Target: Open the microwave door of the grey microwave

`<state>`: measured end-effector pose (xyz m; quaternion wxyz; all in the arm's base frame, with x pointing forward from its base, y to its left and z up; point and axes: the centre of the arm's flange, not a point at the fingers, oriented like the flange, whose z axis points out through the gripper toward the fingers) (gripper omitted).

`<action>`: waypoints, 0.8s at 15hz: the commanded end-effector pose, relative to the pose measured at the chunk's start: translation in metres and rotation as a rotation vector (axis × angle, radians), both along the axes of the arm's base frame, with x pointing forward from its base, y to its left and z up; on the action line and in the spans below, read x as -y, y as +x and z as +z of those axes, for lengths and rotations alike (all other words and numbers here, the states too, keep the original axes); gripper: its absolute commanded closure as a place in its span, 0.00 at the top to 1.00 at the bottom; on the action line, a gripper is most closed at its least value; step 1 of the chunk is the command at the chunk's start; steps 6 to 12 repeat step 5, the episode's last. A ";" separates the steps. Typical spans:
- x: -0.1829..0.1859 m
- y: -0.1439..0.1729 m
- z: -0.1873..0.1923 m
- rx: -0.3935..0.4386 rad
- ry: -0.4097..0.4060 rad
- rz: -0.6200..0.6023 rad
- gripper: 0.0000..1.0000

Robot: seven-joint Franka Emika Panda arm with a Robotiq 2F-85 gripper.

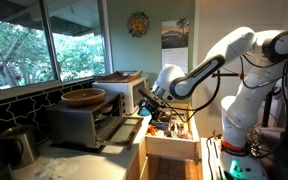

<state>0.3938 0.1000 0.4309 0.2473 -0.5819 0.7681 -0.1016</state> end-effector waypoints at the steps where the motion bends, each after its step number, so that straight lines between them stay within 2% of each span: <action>1: 0.038 -0.019 0.020 0.013 -0.022 -0.088 1.00; 2: 0.046 -0.022 0.030 0.048 -0.045 -0.091 1.00; 3: 0.047 -0.020 0.040 0.112 -0.084 -0.025 1.00; 4: 0.047 -0.019 0.051 0.139 -0.120 0.031 1.00; 5: 0.041 -0.006 0.035 0.084 -0.072 -0.026 1.00; 12: 0.041 -0.006 0.035 0.084 -0.072 -0.026 1.00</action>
